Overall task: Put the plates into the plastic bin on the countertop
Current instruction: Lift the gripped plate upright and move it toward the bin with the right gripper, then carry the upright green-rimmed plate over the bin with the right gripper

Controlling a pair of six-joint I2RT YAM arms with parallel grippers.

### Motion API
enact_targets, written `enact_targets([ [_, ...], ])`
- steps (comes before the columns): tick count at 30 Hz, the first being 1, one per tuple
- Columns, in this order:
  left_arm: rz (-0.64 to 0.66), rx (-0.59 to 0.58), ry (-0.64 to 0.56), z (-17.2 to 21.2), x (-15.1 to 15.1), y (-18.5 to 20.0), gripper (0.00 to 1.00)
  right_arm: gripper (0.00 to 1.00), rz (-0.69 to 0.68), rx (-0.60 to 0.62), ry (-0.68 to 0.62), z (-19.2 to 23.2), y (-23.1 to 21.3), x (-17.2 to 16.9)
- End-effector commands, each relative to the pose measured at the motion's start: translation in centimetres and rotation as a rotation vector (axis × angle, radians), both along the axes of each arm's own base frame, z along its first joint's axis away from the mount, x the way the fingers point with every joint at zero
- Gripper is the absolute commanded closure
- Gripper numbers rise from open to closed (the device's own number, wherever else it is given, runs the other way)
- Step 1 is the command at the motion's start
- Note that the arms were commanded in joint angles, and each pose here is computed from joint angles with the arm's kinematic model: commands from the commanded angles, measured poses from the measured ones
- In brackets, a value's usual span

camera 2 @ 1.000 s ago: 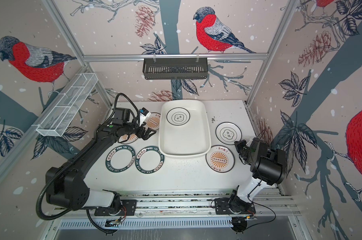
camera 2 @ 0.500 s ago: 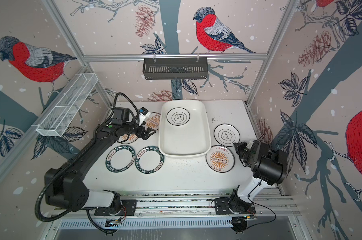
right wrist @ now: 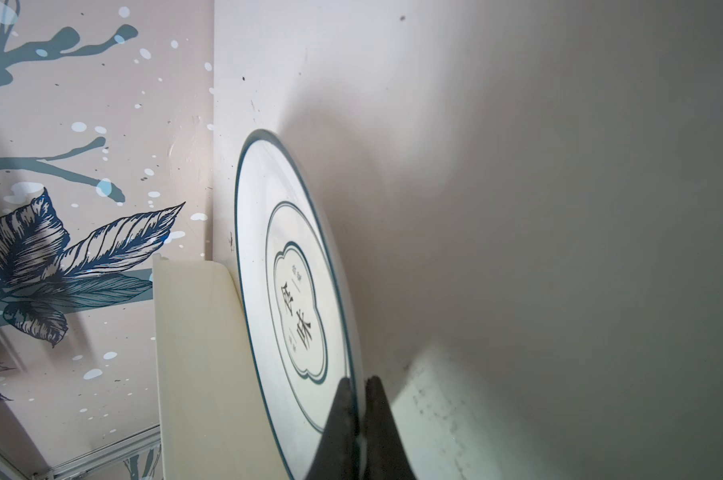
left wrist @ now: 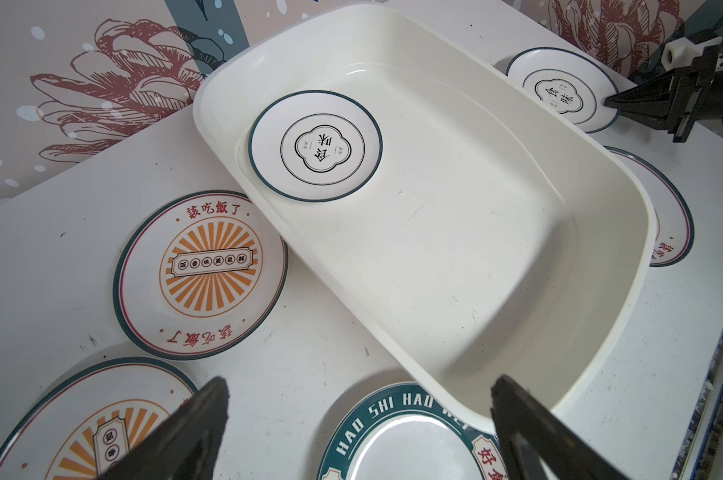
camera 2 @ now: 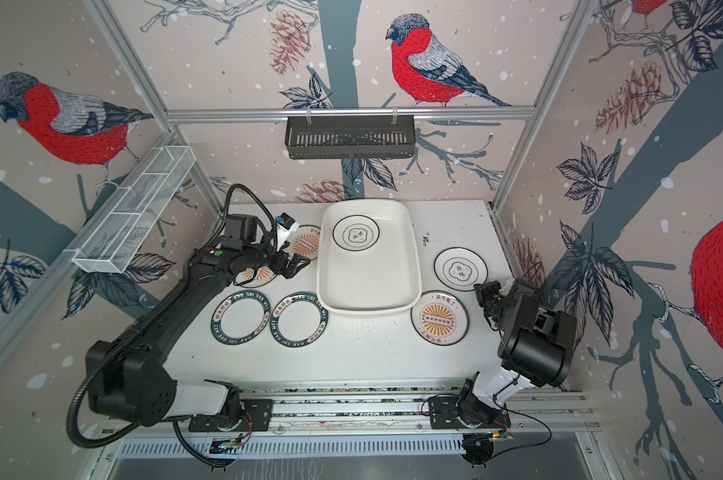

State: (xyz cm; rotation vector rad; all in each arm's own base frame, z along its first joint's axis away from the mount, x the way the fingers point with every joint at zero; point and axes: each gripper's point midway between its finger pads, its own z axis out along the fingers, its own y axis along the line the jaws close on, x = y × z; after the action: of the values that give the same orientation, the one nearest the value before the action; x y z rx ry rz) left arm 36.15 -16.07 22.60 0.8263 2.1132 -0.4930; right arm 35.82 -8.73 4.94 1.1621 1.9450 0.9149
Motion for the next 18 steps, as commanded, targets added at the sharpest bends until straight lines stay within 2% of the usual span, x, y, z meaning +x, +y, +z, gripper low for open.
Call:
enact_targets([
  [1, -0.013, -0.018, -0.030, 0.9, 0.1, -0.4, 0.02, 0.99, 0.012, -0.026, -0.021, 1.1, -0.2, 0.3],
  [9, -0.016, -0.021, -0.040, 1.3, -0.1, -0.4, 0.02, 0.99, 0.016, -0.055, -0.062, 3.8, -0.3, 0.7],
  [18, 0.001, 0.009, -0.054, 0.9, 0.0, 0.2, 0.02, 0.99, 0.080, -0.089, -0.108, 7.5, 1.3, 2.0],
])
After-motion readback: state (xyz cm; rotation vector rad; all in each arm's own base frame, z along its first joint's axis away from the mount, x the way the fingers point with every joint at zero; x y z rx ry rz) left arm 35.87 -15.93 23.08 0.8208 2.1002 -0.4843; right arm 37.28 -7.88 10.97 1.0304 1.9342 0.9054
